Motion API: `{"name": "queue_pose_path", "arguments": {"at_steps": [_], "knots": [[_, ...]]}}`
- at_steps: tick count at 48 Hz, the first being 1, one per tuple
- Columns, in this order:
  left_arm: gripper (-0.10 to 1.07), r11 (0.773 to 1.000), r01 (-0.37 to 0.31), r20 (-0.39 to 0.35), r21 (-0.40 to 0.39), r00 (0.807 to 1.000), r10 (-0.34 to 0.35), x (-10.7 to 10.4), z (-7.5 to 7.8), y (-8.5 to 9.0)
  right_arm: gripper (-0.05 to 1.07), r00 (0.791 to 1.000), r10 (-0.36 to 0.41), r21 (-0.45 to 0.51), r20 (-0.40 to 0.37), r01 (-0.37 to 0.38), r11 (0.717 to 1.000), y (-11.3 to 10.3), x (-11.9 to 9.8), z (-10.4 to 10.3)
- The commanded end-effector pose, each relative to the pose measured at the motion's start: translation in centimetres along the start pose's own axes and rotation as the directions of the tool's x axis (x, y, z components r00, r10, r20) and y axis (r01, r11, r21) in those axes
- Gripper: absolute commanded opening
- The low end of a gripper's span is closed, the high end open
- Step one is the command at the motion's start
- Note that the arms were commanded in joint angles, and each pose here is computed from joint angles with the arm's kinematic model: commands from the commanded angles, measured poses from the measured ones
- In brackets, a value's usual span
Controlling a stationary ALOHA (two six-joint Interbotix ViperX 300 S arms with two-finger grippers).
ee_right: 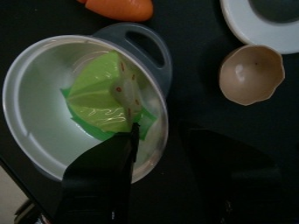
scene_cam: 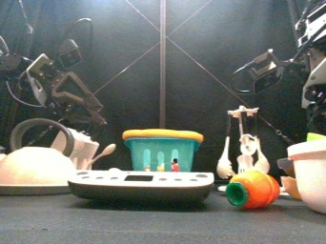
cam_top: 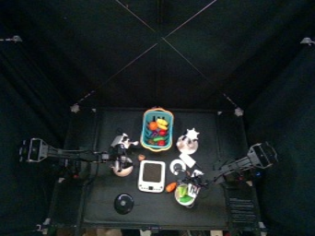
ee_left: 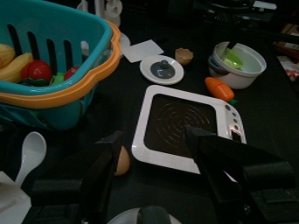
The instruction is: Grab pot
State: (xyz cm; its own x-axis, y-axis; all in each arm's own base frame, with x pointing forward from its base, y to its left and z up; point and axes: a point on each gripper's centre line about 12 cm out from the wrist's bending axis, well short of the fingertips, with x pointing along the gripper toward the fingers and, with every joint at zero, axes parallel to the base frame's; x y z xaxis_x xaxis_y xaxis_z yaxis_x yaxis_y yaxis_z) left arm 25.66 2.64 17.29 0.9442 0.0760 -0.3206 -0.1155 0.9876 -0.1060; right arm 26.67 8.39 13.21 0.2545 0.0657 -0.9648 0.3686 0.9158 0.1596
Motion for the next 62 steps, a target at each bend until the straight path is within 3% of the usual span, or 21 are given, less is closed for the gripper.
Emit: {"name": "queue_pose_path", "arguments": {"at_steps": [1, 10, 23, 29, 40, 62], "knots": [[0.93, 1.000, 0.000, 0.019, 0.000, 1.000, 0.000, 0.1, 0.6, 0.0, 0.78, 0.999, 0.022, -0.005, 0.034, -0.022, 1.000, 0.5, -0.7, 0.9], [0.93, 1.000, 0.000, 0.017, 0.000, 1.000, 0.000, 0.1, 0.5, 0.0, 0.77, 0.999, 0.021, -0.006, 0.034, -0.021, 1.000, 0.6, -0.8, 1.0], [0.93, 1.000, 0.001, 0.015, 0.001, 1.000, -0.001, 0.1, 0.5, 0.0, 0.53, 0.999, 0.020, -0.006, 0.043, -0.020, 1.000, 0.5, -1.0, 1.2], [0.93, 1.000, 0.002, 0.018, 0.002, 1.000, -0.002, 0.1, 0.5, -0.1, 0.47, 0.997, 0.027, -0.019, 0.076, -0.026, 0.999, 0.7, -1.7, 2.0], [0.93, 1.000, 0.003, 0.023, 0.005, 1.000, -0.003, 0.2, 0.8, -0.1, 0.46, 0.986, 0.033, -0.018, 0.165, -0.030, 0.999, 0.7, -4.5, 4.7], [0.93, 1.000, 0.003, 0.020, 0.004, 1.000, -0.003, 0.1, 0.6, -0.1, 0.45, 0.981, 0.010, 0.043, 0.195, -0.019, 0.999, -0.9, -5.0, 6.5]]}}
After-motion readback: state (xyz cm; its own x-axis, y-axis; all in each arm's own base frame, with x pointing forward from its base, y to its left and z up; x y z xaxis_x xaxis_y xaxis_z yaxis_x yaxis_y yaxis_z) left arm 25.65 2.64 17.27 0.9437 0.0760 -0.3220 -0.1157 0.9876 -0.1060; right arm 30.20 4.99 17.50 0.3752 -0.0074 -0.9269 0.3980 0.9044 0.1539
